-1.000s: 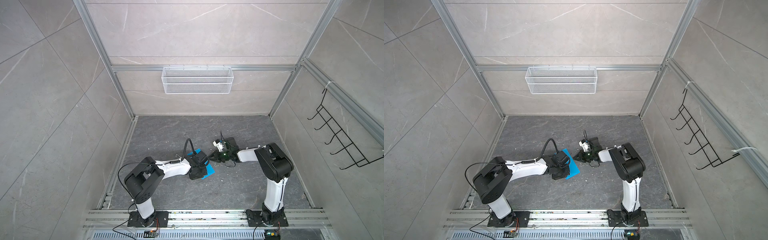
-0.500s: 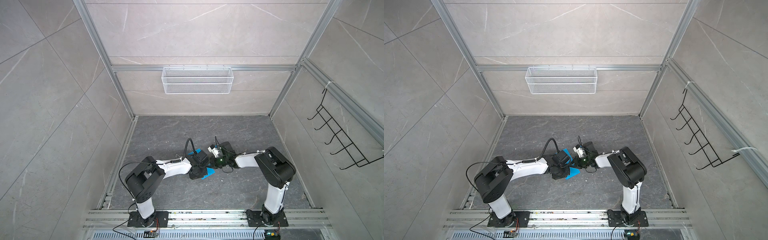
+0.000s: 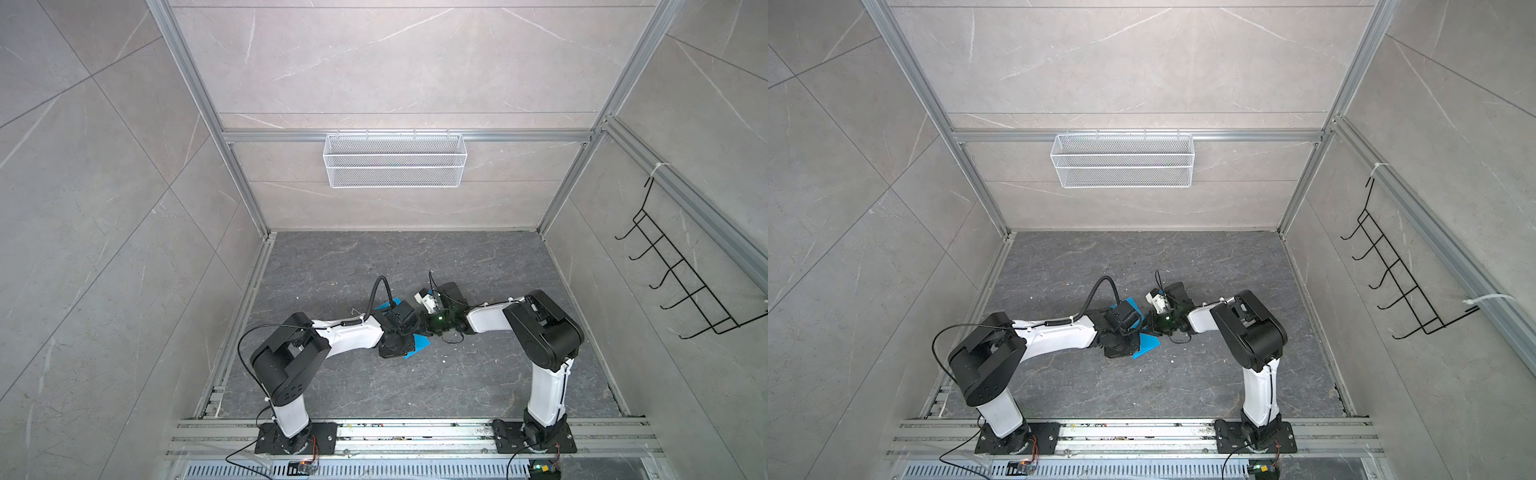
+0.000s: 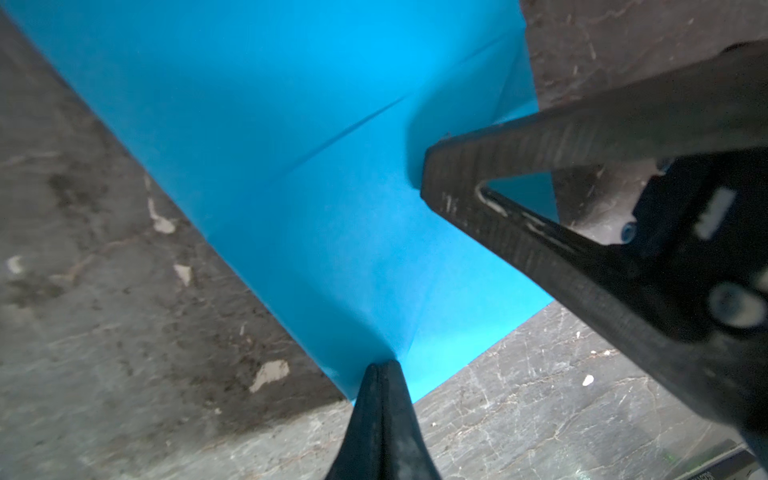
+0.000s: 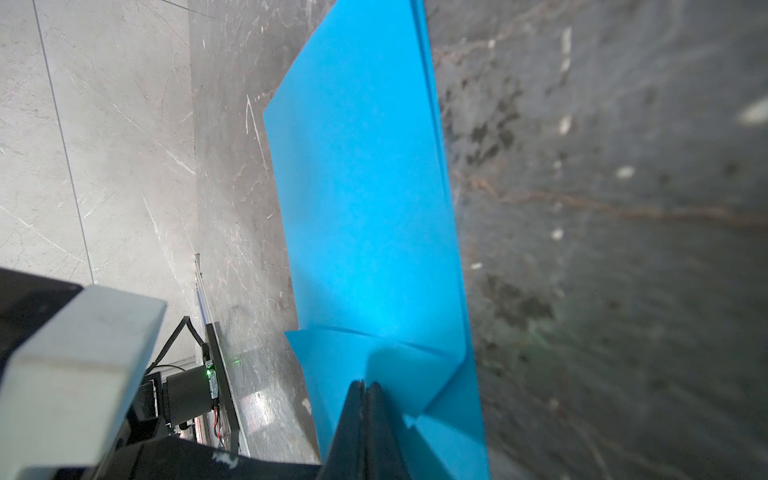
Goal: Fold a paper plane with a square sheet of paper (pick it up from the middle)
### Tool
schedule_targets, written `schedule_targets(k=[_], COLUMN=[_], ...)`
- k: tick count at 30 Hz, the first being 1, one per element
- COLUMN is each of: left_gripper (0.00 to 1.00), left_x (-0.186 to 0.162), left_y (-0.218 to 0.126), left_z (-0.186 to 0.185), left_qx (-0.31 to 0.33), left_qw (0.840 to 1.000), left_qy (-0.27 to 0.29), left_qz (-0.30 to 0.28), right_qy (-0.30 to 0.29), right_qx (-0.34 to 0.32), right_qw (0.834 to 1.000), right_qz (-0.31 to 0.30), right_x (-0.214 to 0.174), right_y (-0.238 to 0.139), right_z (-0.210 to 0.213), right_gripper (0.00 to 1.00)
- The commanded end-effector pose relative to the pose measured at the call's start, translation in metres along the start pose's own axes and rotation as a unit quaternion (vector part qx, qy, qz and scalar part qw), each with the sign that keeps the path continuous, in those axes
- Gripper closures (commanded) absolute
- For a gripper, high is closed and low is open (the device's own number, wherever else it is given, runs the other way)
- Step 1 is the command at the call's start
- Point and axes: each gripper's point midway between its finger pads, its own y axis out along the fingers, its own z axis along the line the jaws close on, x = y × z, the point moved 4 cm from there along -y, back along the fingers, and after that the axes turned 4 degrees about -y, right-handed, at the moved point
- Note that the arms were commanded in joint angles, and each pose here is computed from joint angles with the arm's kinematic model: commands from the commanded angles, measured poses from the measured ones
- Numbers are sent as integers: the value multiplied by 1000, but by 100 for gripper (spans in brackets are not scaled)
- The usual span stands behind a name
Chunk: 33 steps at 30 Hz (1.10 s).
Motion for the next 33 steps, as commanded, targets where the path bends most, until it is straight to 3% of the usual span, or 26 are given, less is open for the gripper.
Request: schedule_targets(k=[1,6,21,33], left_gripper=[92,90,90,85], left_x=[13,25,32,41], left_y=[-14,-12,3,-13], left_z=[-21,-22,-19,-27], left_qx=[-36,-23,13,16], left_qw=[999,998,999,997], left_qy=[11,-12,-8,3], left_qz=[-28,-54,-52,-71], right_qy=[37,42,52,63], right_qx=[-46,-51,-53,-56], right_qw=[998,998,997,996], right_qz=[16,16,19,22], right_x=[-14,-16,-21,-25], right_y=[6,6,8,10], right_z=[-25,-28,-32,-38], right_gripper=[100,100,100,100])
